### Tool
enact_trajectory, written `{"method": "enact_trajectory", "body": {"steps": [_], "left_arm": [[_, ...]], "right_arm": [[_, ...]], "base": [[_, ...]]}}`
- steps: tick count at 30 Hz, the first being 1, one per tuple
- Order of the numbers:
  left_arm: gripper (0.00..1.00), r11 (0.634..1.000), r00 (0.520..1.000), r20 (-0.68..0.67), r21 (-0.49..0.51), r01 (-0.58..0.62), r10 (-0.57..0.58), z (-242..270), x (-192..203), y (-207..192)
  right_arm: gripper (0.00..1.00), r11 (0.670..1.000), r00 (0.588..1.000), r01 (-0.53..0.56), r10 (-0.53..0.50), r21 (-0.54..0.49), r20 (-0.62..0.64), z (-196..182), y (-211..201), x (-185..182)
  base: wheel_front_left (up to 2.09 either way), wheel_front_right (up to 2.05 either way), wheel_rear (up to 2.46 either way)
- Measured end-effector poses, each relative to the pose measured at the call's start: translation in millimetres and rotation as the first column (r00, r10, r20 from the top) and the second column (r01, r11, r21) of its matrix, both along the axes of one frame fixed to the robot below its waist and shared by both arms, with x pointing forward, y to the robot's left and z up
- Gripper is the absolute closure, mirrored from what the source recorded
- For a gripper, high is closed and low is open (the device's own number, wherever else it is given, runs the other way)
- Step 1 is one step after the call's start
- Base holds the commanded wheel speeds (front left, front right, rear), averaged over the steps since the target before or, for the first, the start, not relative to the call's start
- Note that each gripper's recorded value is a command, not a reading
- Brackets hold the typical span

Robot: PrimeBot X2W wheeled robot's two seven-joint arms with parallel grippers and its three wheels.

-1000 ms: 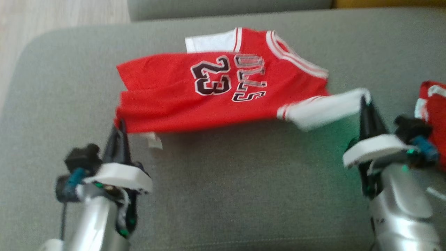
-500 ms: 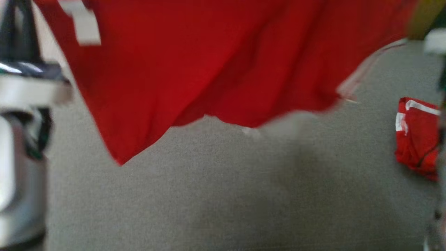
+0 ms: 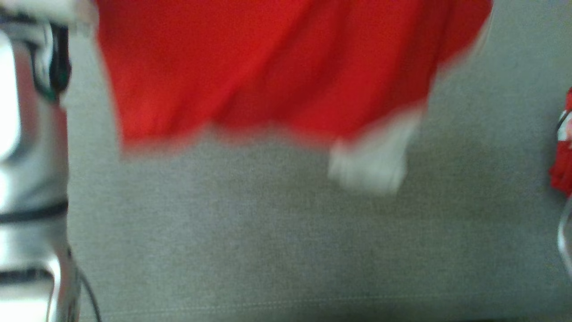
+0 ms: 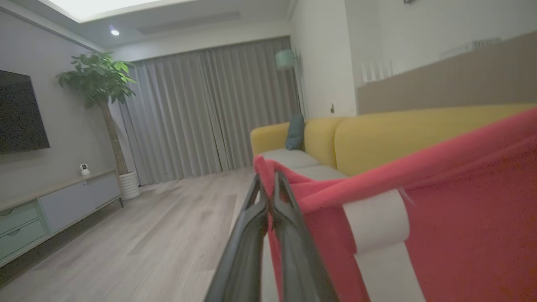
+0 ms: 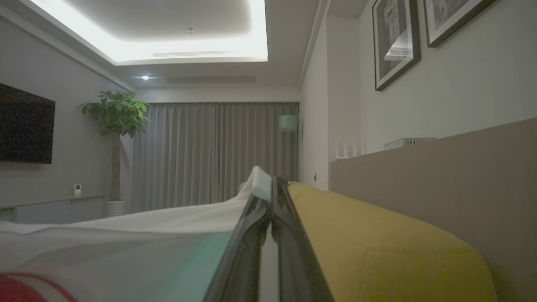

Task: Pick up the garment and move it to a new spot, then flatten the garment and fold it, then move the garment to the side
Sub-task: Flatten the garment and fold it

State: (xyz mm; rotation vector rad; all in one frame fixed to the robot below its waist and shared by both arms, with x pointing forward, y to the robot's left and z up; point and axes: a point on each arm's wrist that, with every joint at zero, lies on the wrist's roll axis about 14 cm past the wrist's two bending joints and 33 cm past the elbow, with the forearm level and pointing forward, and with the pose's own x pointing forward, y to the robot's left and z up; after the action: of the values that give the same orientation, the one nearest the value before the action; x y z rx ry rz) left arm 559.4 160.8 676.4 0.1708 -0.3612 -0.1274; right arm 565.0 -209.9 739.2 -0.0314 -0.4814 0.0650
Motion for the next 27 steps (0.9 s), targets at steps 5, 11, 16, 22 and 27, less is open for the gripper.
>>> {"method": "enact_trajectory", "body": {"steps": [5, 11, 16, 22, 27], "left_arm": [[1.0, 0.997, 0.975, 0.223, -0.068, 0.02, -0.005, 55.4, 34.2, -18.5], [1.0, 0.987, 0.996, 0.085, -0.161, 0.01, 0.004, 7.8, 47.2, -21.2], [1.0, 0.935, 0.96, -0.28, -0.335, -0.119, 0.022, -137.8, 12.9, -18.1], [1.0, 0.889, 0.819, -0.573, -0.355, -0.288, 0.037, -260.7, -76.1, -8.9], [1.0, 0.876, 0.757, -0.654, -0.364, -0.316, 0.001, -291.0, -126.0, -14.6]], "right_arm": [[1.0, 0.997, 0.984, 0.071, -0.076, 0.033, 0.162, 42.2, -22.6, 26.2], [1.0, 0.994, 0.992, 0.092, -0.096, 0.058, 0.084, 14.5, -30.9, 27.4], [1.0, 0.992, 0.972, 0.093, -0.072, 0.085, -0.224, -118.0, -28.1, 8.6], [1.0, 0.971, 0.865, 0.144, -0.03, 0.191, -0.5, -248.6, -23.4, -65.6], [1.0, 0.951, 0.819, 0.193, -0.02, 0.243, -0.573, -287.8, -26.1, -124.6]], "base": [[0.0, 0.0, 0.0], [0.0, 0.0, 0.0], [0.0, 0.0, 0.0], [0.0, 0.0, 0.0], [0.0, 0.0, 0.0]]}}
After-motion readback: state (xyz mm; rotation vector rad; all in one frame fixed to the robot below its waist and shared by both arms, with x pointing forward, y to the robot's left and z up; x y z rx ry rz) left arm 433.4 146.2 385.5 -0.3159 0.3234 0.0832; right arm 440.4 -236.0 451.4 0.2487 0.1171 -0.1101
